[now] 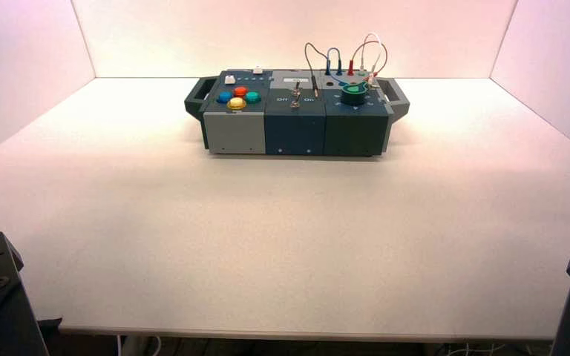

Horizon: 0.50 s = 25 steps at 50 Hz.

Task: Move the bottom slider to position 5.

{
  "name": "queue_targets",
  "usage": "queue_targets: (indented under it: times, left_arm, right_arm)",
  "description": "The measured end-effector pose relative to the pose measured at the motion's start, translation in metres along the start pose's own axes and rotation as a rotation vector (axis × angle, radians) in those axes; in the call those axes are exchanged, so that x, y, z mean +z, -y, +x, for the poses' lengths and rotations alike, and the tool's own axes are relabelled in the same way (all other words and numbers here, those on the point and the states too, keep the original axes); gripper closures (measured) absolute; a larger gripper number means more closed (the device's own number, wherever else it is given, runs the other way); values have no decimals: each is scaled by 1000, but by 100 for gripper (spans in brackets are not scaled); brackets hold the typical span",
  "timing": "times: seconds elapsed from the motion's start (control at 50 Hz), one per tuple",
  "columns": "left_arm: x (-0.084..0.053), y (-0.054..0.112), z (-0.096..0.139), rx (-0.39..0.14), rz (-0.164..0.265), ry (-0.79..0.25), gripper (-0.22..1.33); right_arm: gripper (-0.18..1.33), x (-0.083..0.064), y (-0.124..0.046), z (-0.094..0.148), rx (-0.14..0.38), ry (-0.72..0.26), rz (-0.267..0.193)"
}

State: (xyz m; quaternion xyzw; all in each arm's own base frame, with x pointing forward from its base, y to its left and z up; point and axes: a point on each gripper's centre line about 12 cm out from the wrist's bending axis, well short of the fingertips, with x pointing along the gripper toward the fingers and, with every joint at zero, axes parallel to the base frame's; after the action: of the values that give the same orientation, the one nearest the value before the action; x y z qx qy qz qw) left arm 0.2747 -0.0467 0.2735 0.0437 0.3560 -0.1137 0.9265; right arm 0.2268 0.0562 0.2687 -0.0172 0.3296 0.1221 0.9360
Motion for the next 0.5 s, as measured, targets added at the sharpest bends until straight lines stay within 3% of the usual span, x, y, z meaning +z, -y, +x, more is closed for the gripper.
queue_targets:
  times: [0.08, 0.14, 0.34, 0.5]
  left_arm:
    - [1, -1, 8, 0, 8, -20, 113]
    - [2, -2, 18, -3, 20, -46, 127]
    - [6, -5, 48, -10, 46, -111, 127]
    - [8, -5, 66, -31, 65, -161, 127]
  right_arm:
    - [129, 2, -3, 3, 10, -8, -12]
    - [129, 2, -4, 4, 13, -15, -21]
    - [128, 8, -8, 14, 29, -47, -87]
    - [128, 12, -20, 28, 67, -115, -169]
